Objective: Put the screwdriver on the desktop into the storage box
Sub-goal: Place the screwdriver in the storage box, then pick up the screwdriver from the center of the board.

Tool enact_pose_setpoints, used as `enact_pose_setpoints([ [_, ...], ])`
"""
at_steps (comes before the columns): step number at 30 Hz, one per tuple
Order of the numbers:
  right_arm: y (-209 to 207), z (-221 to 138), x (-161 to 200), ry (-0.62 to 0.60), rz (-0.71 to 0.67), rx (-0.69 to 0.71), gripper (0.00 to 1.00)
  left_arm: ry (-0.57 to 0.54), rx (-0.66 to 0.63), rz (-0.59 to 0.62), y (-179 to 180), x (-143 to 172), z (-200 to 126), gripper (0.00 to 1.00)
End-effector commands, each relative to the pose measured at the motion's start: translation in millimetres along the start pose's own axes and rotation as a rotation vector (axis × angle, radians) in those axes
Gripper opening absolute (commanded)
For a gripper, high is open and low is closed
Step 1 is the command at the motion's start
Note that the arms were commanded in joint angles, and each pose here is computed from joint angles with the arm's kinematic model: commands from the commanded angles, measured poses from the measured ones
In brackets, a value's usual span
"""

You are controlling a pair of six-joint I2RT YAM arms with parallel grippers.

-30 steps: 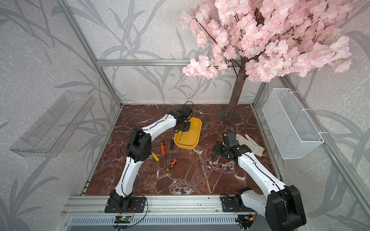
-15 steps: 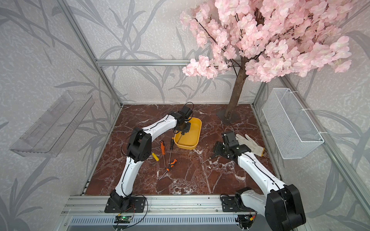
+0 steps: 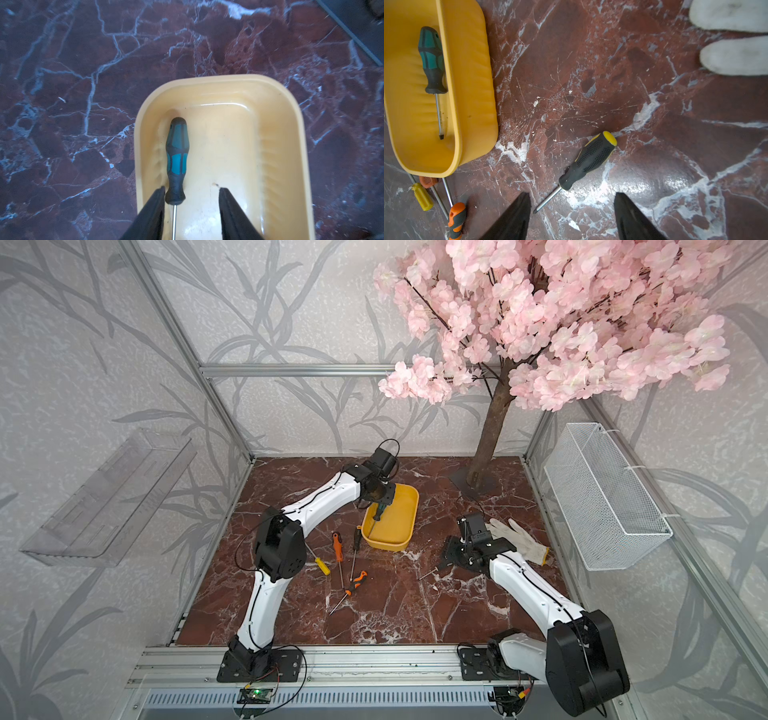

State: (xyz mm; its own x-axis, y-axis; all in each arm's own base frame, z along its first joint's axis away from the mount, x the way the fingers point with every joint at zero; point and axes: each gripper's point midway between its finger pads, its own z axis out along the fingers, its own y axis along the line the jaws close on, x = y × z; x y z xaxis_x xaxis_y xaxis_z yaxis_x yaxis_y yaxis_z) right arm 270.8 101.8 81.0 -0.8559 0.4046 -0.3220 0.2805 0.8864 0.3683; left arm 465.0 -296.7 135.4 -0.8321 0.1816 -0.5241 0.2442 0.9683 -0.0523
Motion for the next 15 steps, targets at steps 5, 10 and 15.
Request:
enact_pose_setpoints([
  [5, 11.7, 1.5, -2.1, 0.033, -0.017, -0.023, 0.62, -0.092, -0.001, -0.081, 13.9, -1.5, -47.5, 0.62],
  [10, 16.1, -4.3, -5.1, 0.025, -0.04, -0.024, 0.63, -0.124, -0.011, -0.146, 30.1, 12.1, -66.5, 0.7],
  [15, 16.7, -6.9, -5.5, 0.032, -0.046, -0.012, 0.64, -0.155, -0.034, -0.208, 49.2, 34.4, -83.8, 0.74],
])
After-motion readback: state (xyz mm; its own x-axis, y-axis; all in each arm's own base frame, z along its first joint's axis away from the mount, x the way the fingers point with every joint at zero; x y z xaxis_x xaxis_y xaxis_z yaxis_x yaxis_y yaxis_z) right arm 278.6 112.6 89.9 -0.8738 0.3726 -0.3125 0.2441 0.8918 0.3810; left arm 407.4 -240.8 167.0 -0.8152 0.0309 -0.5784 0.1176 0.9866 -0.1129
